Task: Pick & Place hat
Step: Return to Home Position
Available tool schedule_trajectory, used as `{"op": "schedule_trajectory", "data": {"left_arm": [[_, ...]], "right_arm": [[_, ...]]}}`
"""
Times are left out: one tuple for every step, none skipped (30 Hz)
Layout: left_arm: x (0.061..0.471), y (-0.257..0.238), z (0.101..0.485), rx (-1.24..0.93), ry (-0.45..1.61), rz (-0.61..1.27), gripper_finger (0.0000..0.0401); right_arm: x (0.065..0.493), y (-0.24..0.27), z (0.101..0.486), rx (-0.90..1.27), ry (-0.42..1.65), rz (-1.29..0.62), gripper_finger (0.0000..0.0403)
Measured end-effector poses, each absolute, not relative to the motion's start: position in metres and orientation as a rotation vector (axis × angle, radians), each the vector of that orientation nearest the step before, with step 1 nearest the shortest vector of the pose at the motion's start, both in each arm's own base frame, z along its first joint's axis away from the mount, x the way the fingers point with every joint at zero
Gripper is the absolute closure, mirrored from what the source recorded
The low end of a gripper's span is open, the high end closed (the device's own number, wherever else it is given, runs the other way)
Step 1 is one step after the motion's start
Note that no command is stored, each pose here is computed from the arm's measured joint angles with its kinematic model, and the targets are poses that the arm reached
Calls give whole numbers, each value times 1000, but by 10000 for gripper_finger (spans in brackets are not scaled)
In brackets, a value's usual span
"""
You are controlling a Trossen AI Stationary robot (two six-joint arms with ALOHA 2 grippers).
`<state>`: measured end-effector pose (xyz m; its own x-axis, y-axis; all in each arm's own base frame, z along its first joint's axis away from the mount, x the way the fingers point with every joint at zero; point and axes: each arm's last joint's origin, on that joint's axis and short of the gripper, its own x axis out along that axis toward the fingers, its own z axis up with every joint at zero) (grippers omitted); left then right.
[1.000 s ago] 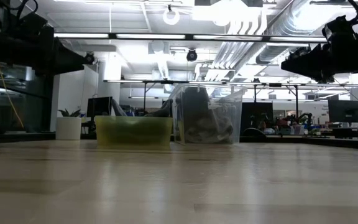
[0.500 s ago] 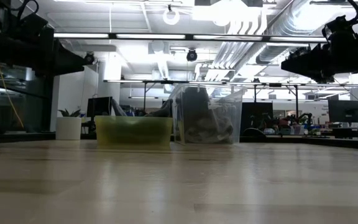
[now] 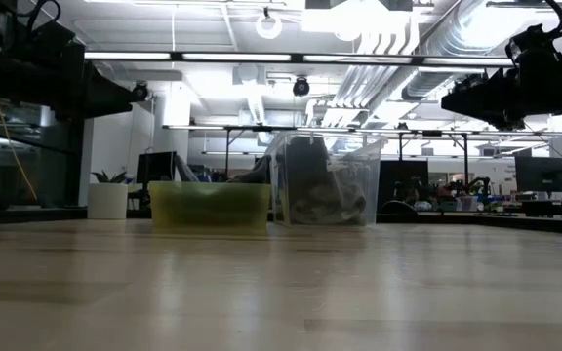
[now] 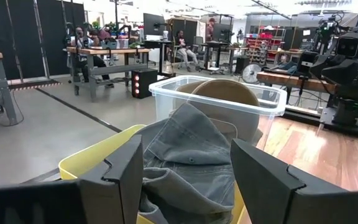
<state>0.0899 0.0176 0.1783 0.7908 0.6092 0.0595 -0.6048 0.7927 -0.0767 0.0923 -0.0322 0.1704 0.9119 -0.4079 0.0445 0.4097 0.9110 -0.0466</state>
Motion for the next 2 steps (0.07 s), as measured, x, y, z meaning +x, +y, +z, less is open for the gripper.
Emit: {"op": "schedule_trajectory", "data": {"left_arm": [[90,18,178,-55,-83,654,199],[90,18,178,-55,-83,653,199]], "right_arm": [[92,-32,170,-55,-34,-421,286],[92,-32,170,-55,-34,-421,286]]}}
